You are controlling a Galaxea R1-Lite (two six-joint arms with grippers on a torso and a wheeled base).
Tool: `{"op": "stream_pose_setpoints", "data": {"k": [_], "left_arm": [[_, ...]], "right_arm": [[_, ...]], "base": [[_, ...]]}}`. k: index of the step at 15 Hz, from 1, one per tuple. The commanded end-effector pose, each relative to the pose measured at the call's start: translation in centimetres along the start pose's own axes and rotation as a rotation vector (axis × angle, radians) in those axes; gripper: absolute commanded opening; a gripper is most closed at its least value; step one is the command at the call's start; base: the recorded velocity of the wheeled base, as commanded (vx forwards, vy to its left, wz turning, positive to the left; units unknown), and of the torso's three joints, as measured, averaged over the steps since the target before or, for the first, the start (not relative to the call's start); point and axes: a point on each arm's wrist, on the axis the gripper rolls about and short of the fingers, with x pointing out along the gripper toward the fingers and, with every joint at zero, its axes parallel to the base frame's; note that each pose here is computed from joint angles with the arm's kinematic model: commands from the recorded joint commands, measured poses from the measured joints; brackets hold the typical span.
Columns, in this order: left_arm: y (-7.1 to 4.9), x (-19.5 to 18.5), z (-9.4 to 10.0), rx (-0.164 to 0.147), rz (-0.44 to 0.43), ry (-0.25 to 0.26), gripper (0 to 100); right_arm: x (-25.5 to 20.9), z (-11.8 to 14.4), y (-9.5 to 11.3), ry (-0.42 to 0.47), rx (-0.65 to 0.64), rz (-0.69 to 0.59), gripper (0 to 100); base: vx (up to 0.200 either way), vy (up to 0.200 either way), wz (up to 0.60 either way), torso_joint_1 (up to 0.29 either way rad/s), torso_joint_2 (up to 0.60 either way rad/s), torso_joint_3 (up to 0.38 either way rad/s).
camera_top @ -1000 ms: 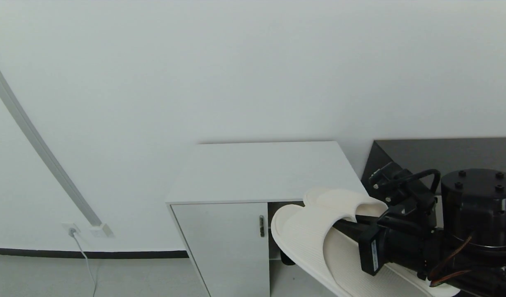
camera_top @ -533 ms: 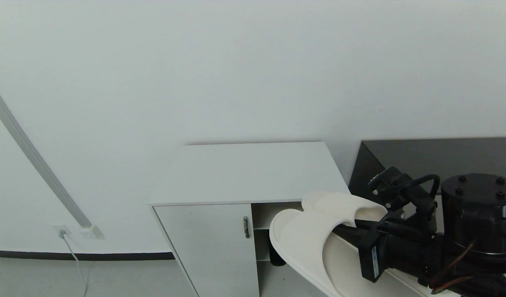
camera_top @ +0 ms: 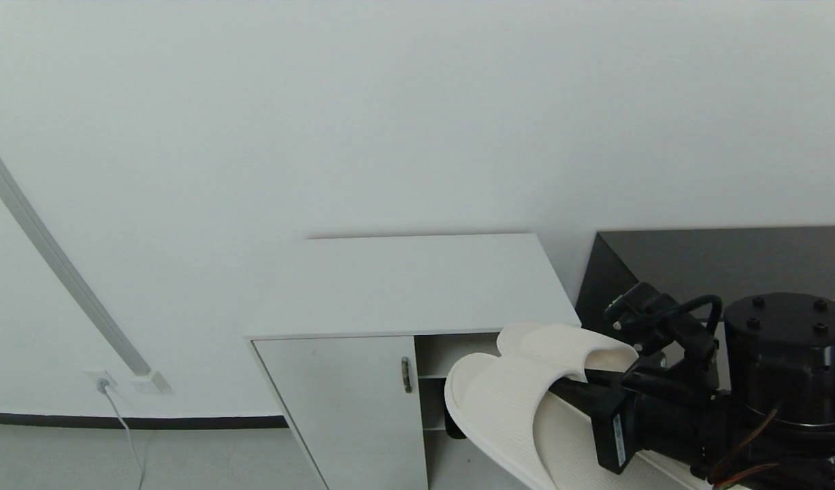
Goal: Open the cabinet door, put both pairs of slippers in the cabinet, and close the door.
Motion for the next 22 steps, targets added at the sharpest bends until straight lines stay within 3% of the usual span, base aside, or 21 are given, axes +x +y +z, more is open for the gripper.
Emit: {"op": "stream_pose_setpoints", "data": {"k": [1,6,22], "left_arm": [[0.00,0.01,0.00,0.000,0.001,0.001,0],[0.00,0.01,0.00,0.000,0.001,0.001,0],[0.00,0.01,0.00,0.000,0.001,0.001,0]], "right_arm": [[0.07,-0.09,0.01,0.004,0.001,0.000,0],[0.12,-0.24,0.11,0.011,-0.003,0.004,0],[0.20,-0.83,0.36,0.022,-0.013,0.016,0]], "base": [[0.000,0.000,0.00,0.000,0.00,0.000],[0.000,0.000,0.00,-0.064,0.14,0.078],[0.000,0.000,0.00,-0.175,0.40,0.221]]}}
